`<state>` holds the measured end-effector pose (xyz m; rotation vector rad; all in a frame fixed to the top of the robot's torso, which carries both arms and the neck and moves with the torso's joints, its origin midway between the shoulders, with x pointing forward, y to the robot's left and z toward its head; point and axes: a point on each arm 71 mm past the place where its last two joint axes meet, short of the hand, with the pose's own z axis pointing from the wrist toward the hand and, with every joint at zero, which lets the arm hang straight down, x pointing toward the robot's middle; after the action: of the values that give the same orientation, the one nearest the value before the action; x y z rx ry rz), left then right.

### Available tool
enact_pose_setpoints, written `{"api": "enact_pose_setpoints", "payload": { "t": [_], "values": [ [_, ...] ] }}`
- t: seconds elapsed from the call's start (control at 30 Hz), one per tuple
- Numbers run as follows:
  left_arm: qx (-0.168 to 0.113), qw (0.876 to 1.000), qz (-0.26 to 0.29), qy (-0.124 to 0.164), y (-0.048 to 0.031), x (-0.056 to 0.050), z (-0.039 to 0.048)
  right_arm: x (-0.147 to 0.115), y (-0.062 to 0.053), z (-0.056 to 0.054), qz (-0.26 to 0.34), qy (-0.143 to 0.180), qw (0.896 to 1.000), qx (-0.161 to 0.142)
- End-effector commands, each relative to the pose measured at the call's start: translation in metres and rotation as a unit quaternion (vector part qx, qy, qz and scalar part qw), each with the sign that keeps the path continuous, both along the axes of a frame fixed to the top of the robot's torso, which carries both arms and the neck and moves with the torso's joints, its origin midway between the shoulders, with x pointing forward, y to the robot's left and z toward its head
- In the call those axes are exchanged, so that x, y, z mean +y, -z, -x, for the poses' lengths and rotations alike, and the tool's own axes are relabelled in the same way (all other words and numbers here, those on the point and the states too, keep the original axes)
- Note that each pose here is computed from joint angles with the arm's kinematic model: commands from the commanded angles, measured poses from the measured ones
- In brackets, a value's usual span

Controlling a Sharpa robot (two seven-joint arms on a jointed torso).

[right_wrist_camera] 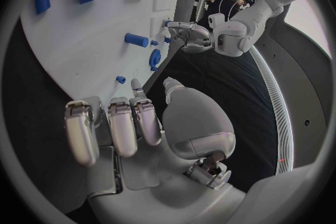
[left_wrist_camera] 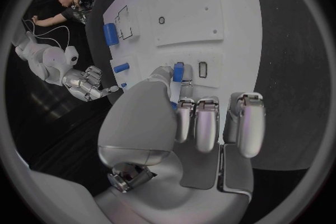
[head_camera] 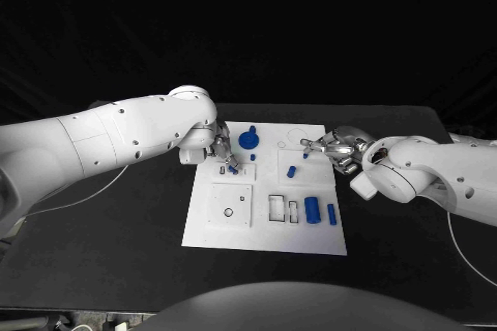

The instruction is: Assemble the parts on the task board

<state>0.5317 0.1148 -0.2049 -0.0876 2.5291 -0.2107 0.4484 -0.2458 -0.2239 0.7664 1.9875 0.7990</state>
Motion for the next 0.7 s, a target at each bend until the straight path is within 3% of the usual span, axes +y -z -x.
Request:
{"api": "enact_pose_setpoints", "payload": {
  "t": [0.03, 0.7],
  "values": [
    [0.014, 1.0, -0.007, 0.004, 0.0012, -0.0022, 0.0029, 0.0012, 0.0006, 0.0006, 0.003, -0.008, 1.0, 0.001],
    [0.01, 1.0, -0.009, -0.004, 0.0013, -0.0008, 0.0025, 0.0008, 0.0007, 0.0008, 0.003, -0.008, 1.0, 0.002]
  ]
}}
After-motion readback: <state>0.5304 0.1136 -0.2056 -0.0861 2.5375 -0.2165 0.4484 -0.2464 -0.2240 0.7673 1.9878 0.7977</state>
